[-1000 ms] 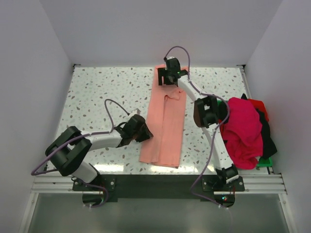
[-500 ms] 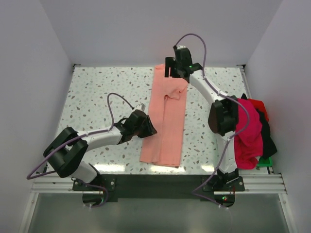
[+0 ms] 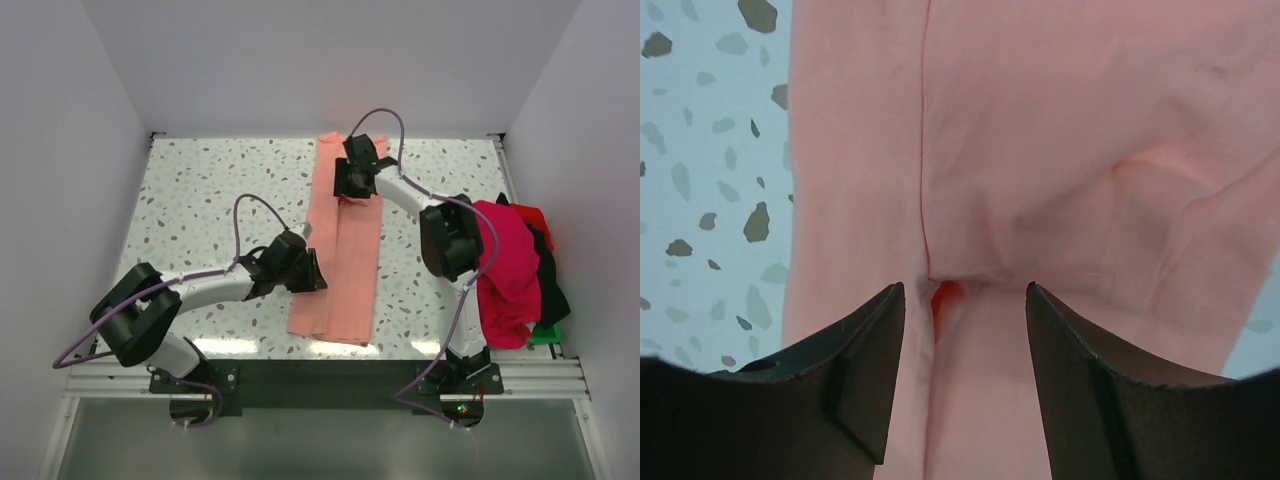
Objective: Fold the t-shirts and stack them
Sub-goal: Fold the tshirt
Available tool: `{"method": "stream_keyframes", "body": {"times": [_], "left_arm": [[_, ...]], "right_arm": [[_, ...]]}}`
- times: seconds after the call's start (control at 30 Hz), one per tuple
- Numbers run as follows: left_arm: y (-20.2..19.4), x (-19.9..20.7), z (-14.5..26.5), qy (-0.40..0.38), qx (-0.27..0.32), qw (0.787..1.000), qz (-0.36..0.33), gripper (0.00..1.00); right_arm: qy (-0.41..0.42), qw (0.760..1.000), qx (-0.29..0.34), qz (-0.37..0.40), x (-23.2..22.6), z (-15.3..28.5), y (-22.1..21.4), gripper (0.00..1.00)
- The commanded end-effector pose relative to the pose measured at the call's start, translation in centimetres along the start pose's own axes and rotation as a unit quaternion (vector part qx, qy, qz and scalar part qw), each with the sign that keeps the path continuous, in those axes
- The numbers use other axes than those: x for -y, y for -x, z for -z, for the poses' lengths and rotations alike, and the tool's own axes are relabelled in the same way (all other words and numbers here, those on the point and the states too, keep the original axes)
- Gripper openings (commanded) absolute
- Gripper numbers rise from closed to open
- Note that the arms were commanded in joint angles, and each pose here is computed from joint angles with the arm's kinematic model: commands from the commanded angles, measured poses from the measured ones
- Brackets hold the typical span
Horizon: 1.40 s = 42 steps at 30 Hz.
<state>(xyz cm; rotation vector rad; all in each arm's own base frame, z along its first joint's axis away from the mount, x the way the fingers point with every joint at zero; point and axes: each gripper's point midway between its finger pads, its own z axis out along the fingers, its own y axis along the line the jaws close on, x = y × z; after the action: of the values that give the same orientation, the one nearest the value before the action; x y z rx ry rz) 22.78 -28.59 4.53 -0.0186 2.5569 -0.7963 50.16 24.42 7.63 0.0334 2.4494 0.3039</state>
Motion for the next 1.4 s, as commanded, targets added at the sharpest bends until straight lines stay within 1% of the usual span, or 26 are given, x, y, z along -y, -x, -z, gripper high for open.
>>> {"method": "stream_keyframes", "body": {"times": [0.0,0.17,0.2,0.23,0.3,0.33,0.4,0.47,0.53,0.63,0.83,1.03,1.17,1.23,1.33,1.37], "left_arm": [[-1.1,1.2,0.3,-0.025,-0.017,0.999,-0.032,0.35],[-2.4,1.2,-0.2,-0.023,-0.034,0.998,-0.044,0.34],[-2.6,1.2,-0.2,-0.023,-0.036,0.998,-0.047,0.34],[-2.7,1.2,-0.3,-0.023,-0.038,0.998,-0.047,0.33],[-3.2,1.1,-0.5,-0.021,-0.045,0.997,-0.051,0.32],[-3.3,1.0,-0.5,-0.019,-0.046,0.997,-0.051,0.31],[-3.8,0.7,-0.7,-0.016,-0.052,0.997,-0.051,0.3],[-4.3,0.2,-0.8,-0.009,-0.059,0.997,-0.049,0.29],[-4.8,-0.2,-0.8,-0.005,-0.064,0.997,-0.048,0.27],[-4.6,0.0,-1.0,-0.013,-0.056,0.997,-0.045,0.26],[-5.4,-0.3,-1.1,-0.015,-0.067,0.997,-0.038,0.25],[-5.8,0.3,-1.0,-0.025,-0.072,0.997,-0.034,0.25],[-5.8,1.0,-0.7,-0.038,-0.073,0.996,-0.036,0.29],[-5.3,1.7,-0.2,-0.049,-0.064,0.996,-0.039,0.32],[-4.4,2.5,0.5,-0.059,-0.049,0.996,-0.054,0.34],[-4.4,2.8,0.6,-0.064,-0.053,0.995,-0.058,0.34]], "right_arm": [[0.008,1.0,0.012,0.0,-1.7,-0.1,1.1,0.55],[-0.003,1.0,-0.007,-0.006,-1.0,-1.7,-0.7,0.55],[-0.008,1.0,-0.011,-0.006,-0.8,-1.9,-1.1,0.53],[-0.013,1.0,-0.011,-0.007,-0.5,-2.0,-1.2,0.47],[-0.023,1.0,-0.011,-0.009,0.0,-2.1,-1.5,0.4],[-0.026,1.0,-0.005,-0.011,0.2,-1.8,-1.3,0.33],[-0.028,1.0,-0.003,-0.014,0.5,-1.7,-1.3,0.28],[-0.029,0.999,0.003,-0.015,0.6,-1.3,-1.0,0.26],[-0.03,0.999,0.008,-0.014,0.7,-1.1,-0.7,0.24],[-0.034,0.999,0.006,-0.014,0.9,-1.2,-0.8,0.23],[-0.036,0.999,-0.019,-0.003,1.2,-3.0,-2.2,0.21],[-0.037,0.998,-0.046,0.019,1.0,-5.4,-3.1,0.21],[-0.014,0.999,-0.042,0.027,0.0,-6.2,-2.3,0.22],[-0.007,0.999,-0.042,0.03,-0.3,-6.4,-2.1,0.23],[0.006,0.999,-0.035,0.031,-1.0,-6.1,-1.5,0.24],[0.009,0.999,-0.033,0.03,-1.1,-6.0,-1.3,0.24]]}}
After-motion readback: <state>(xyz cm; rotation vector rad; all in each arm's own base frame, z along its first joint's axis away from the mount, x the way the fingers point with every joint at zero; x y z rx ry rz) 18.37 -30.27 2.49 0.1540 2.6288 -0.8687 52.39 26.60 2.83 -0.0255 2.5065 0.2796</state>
